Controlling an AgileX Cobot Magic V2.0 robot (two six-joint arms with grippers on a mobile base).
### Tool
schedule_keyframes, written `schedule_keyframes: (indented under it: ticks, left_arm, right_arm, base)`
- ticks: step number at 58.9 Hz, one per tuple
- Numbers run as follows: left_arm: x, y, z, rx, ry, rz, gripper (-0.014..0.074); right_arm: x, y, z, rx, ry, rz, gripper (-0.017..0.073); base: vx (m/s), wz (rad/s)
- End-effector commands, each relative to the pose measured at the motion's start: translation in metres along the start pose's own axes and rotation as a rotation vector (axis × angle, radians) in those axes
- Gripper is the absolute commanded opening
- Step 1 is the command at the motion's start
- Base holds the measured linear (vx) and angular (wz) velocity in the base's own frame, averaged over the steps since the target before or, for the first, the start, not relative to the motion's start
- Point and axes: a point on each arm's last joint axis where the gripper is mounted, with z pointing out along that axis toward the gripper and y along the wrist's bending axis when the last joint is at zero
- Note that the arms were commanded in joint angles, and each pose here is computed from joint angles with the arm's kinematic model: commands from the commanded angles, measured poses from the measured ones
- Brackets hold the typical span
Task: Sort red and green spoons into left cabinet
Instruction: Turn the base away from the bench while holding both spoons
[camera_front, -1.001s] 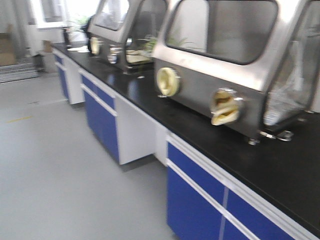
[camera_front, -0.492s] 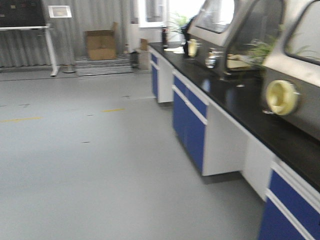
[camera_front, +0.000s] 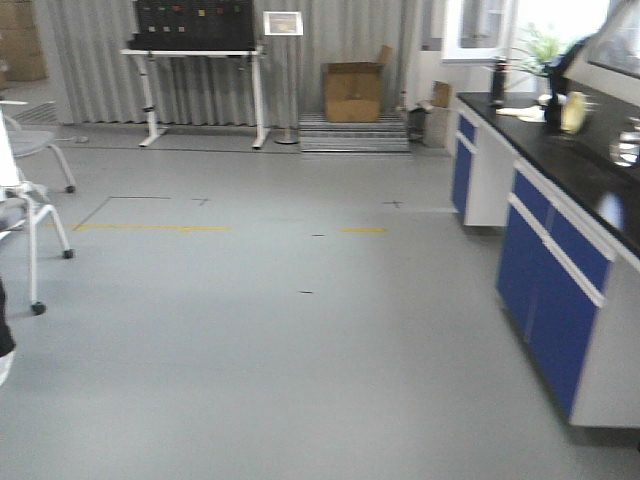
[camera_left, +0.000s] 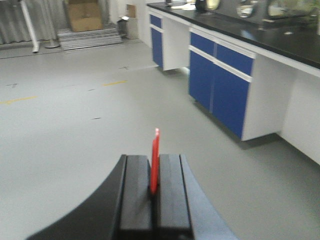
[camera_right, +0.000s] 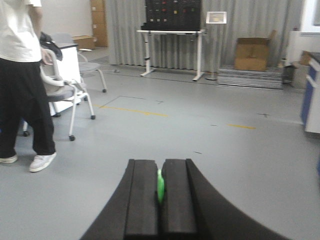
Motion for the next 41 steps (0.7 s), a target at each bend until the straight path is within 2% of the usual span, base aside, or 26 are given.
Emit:
schedule_keyframes:
  ticks: [1,19,41]
  left_arm:
    - [-0.0124,0.0023,-0.0012,-0.025,-0.072,-0.025,0.0]
    - [-0.0124,0.0023,-0.0012,-0.025,-0.072,-0.025,0.0]
    - [-0.0124,0.0023,-0.0012,-0.025,-0.072,-0.025,0.0]
  right_arm:
    - [-0.0117,-0.0032,-0.0009,0.037,-0.047,-0.005,-0.0004]
    - [-0.0117,-0.0032,-0.0009,0.037,-0.047,-0.005,-0.0004]
    - [-0.0117,-0.0032,-0.0009,0.037,-0.047,-0.005,-0.0004]
  base:
    - [0.42,0.46]
    - [0.47,0.33]
    - [0.56,0.06]
